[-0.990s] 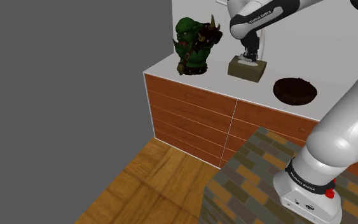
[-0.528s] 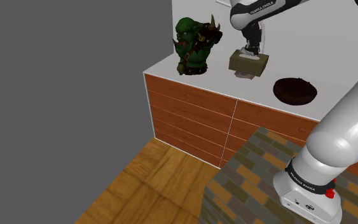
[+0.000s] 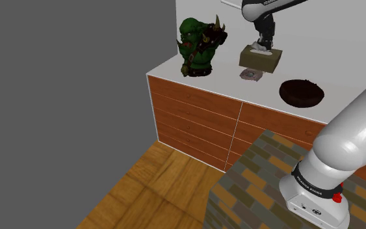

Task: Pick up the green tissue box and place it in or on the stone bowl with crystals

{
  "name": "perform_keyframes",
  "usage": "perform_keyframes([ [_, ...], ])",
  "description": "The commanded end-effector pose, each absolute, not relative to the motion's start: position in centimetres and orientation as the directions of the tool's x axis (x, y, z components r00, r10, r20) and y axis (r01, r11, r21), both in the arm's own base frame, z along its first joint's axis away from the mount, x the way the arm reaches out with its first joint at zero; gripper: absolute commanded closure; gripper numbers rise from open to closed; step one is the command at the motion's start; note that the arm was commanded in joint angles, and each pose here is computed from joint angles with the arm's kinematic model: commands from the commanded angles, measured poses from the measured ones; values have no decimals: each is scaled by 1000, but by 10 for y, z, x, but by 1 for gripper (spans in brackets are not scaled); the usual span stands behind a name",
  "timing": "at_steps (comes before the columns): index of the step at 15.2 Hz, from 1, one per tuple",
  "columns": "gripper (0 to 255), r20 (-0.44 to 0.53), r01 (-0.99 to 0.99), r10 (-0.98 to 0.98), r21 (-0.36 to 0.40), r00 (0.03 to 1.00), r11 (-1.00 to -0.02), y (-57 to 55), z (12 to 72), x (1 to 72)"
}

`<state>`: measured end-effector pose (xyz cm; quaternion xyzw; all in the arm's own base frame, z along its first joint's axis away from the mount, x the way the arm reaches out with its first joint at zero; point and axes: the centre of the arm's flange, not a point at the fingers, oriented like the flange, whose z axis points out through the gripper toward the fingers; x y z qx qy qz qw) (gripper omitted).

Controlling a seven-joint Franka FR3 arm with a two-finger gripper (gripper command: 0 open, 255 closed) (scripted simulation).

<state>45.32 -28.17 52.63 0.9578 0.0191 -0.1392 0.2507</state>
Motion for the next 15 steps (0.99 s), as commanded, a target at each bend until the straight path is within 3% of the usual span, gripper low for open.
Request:
perform_keyframes([
  [1,255,-276,106,-33,475,961,-874,-299,531,429],
  [15,255,-276,106,-33,475,961,-874,-392,563,273],
])
